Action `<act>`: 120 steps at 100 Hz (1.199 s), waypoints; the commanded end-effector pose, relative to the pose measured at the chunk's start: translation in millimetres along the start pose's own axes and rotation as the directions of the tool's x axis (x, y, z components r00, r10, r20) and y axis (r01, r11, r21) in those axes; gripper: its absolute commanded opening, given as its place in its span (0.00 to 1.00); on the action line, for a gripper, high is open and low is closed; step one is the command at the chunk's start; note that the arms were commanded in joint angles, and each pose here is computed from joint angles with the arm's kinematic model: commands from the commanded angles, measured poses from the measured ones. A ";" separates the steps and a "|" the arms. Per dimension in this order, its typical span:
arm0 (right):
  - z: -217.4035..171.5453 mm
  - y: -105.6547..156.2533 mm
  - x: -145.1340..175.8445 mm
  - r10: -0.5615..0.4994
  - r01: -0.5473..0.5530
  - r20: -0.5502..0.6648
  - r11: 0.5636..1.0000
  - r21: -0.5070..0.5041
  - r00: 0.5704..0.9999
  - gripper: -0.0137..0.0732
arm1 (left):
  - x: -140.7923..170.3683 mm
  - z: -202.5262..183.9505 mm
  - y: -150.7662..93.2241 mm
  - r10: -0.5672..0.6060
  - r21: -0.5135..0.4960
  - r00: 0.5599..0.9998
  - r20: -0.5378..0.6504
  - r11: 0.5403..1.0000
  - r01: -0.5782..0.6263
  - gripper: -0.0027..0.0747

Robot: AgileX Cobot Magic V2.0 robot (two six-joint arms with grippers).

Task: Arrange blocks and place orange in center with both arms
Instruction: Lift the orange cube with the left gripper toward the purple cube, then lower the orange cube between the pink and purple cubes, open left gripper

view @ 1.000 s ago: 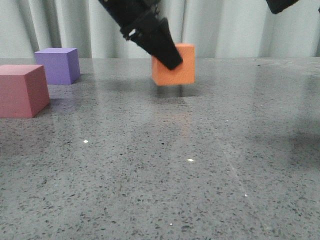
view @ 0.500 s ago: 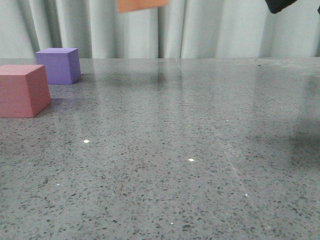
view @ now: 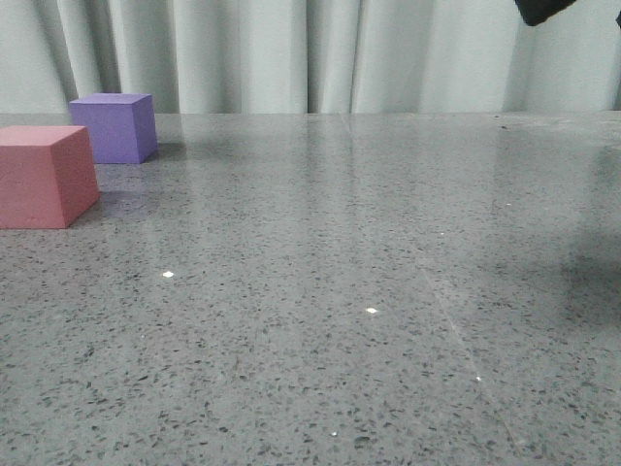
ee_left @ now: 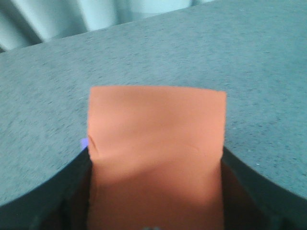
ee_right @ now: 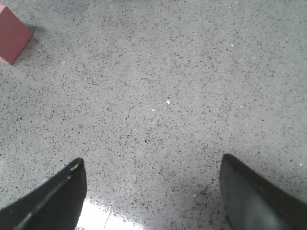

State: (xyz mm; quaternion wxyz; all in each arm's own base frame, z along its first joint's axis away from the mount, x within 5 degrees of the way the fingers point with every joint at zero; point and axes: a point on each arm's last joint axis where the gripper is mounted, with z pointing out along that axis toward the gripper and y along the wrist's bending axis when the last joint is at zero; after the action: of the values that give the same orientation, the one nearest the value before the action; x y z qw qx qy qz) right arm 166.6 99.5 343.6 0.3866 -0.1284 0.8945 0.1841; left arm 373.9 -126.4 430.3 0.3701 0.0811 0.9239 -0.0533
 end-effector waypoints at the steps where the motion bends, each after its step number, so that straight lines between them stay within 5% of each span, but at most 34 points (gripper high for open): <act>1: -9.2 3.1 -11.3 -0.003 0.005 0.097 1.000 -0.023 0.995 0.81 | -6.5 -36.9 6.3 -0.055 -0.021 0.991 0.122 0.998 0.058 0.04; 45: -9.2 3.1 -11.3 -0.003 0.005 0.097 1.000 -0.023 0.995 0.81 | 38.0 -2.3 19.2 -0.134 -0.141 0.990 0.044 0.980 0.139 0.03; 120: -9.2 3.1 -11.4 -0.003 0.005 0.098 1.000 -0.023 0.995 0.81 | 85.9 55.3 21.0 -0.196 -0.152 0.980 -0.018 0.970 0.192 0.03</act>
State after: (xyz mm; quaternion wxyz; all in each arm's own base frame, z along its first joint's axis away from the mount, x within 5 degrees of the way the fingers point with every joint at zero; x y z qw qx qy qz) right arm 166.6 99.5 343.6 0.3866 -0.1284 0.8945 0.1841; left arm 357.4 -106.8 305.2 0.2985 -0.0324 0.9539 0.0012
